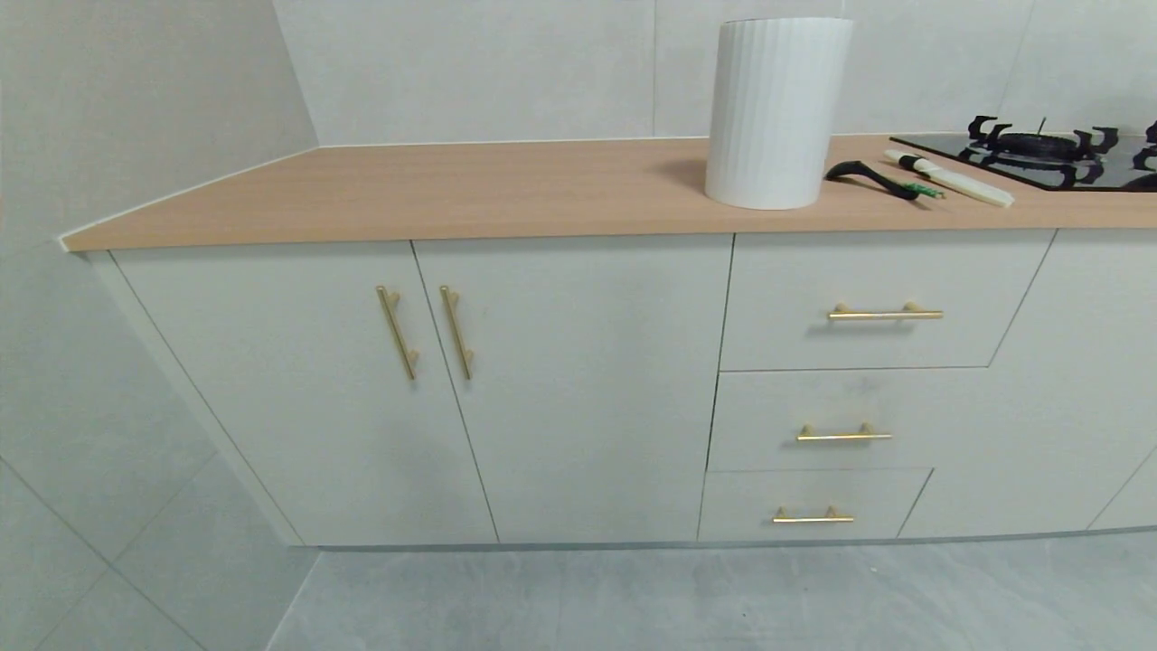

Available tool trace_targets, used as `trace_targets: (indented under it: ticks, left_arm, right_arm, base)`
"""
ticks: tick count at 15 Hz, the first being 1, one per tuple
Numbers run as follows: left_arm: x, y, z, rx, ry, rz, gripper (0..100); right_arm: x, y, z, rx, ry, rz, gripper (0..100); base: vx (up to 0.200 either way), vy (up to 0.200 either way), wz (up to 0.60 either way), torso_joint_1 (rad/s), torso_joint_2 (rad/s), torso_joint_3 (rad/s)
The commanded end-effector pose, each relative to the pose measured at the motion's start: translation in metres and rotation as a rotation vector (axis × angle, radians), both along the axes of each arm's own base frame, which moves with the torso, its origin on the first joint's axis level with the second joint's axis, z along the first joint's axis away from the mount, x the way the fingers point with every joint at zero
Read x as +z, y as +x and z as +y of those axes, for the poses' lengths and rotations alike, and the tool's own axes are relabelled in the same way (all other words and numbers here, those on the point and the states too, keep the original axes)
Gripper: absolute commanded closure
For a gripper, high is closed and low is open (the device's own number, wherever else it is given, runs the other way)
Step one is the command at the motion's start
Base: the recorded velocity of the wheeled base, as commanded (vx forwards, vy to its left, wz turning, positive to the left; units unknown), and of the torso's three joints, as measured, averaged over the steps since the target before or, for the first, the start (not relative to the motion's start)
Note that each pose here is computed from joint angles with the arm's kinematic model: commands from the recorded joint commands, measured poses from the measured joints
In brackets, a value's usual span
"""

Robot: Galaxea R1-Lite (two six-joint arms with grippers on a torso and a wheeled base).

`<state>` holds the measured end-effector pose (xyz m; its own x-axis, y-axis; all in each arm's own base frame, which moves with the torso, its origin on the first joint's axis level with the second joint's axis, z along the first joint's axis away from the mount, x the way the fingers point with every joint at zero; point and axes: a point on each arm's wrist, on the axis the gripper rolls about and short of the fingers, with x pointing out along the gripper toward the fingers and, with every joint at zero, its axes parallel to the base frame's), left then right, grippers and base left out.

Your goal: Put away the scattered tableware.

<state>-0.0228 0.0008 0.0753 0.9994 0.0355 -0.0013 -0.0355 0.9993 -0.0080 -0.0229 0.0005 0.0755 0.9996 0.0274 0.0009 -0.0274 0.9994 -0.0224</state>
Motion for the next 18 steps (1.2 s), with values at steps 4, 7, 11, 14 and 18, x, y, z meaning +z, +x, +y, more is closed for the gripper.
trace_targets:
  ticks: [4,7,11,14,18]
  left_arm:
    - [0.0000,0.0000,0.0000,0.001,-0.001,0.000,0]
    - [0.0000,0.0000,0.0000,0.001,-0.001,0.000,0]
    - [0.0000,0.0000,0.0000,0.001,-0.001,0.000,0]
    - [0.0000,0.0000,0.0000,0.000,-0.001,0.000,0]
    - [0.0000,0.0000,0.0000,0.001,-0.001,0.000,0]
  right_arm:
    - [0.0000,0.0001,0.0000,0.000,0.002,0.001,0]
    - [0.0000,0.0001,0.0000,0.000,0.004,0.001,0]
    - [0.0000,0.0001,0.0000,-0.001,0.004,0.001,0]
    - [0.0000,0.0001,0.0000,0.000,0.004,0.001,0]
    - [0.0000,0.0001,-0.0001,0.000,0.004,0.001,0]
  base:
    - [0.000,-0.200,0.00,0.002,0.00,0.000]
    - [0.000,-0.067,0.00,0.001,0.00,-0.001]
    - [0.000,0.000,0.00,0.000,0.00,0.000]
    - [0.133,0.000,0.00,0.002,0.00,0.002]
    - [0.100,0.000,0.00,-0.001,0.00,0.000]
